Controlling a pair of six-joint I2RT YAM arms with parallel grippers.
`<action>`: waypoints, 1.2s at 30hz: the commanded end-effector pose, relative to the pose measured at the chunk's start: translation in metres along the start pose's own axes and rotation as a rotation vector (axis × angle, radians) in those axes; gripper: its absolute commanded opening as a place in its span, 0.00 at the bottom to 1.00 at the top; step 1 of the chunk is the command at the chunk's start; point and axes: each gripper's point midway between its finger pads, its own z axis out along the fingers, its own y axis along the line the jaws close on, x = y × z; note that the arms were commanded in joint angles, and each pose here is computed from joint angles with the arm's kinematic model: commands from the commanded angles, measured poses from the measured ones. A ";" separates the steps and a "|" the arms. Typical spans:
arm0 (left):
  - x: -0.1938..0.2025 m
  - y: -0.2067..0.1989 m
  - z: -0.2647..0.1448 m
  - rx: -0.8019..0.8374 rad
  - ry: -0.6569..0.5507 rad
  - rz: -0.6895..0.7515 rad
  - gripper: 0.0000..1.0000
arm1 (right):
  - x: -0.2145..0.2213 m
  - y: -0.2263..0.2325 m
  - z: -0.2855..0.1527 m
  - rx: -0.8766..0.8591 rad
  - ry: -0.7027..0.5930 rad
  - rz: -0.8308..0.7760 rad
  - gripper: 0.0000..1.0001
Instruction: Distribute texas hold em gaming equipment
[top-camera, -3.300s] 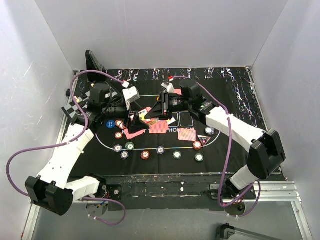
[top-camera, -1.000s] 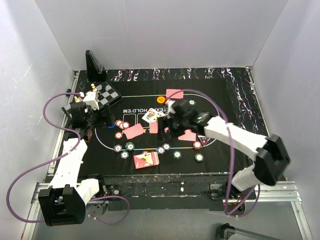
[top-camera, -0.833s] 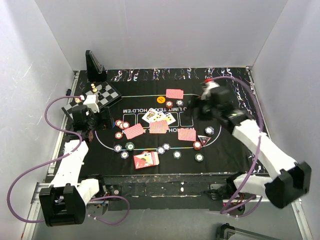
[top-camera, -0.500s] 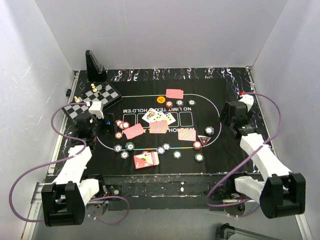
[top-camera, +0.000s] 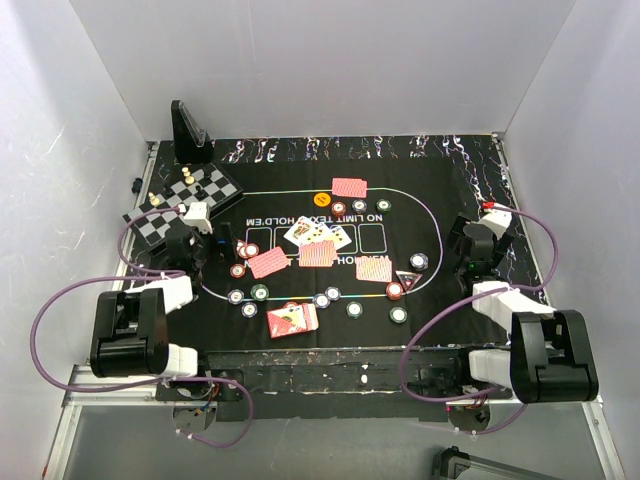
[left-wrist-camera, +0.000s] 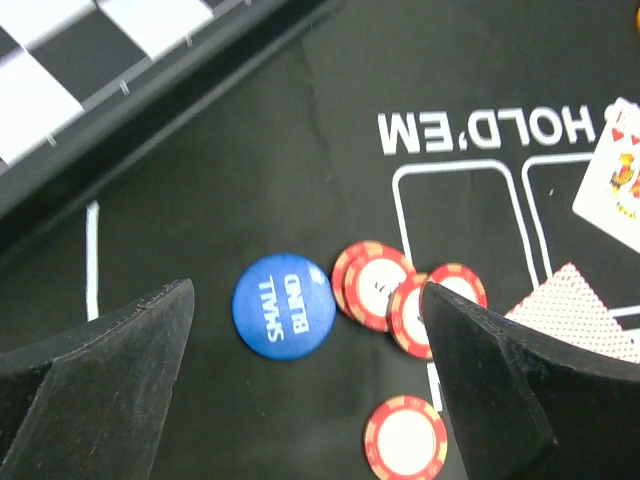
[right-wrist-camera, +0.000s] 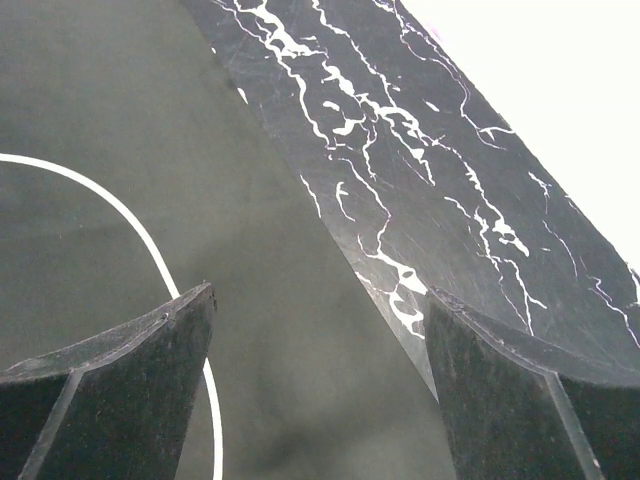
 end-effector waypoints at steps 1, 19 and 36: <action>-0.061 0.003 -0.001 -0.025 -0.247 0.078 0.98 | -0.033 0.003 0.010 -0.009 -0.148 0.050 0.91; -0.050 0.009 -0.006 -0.041 -0.373 0.082 0.98 | -0.019 0.040 -0.006 -0.349 -0.264 -0.036 0.92; -0.048 0.008 0.000 -0.026 -0.332 0.091 0.98 | -0.019 0.035 0.006 -0.336 -0.207 -0.007 0.93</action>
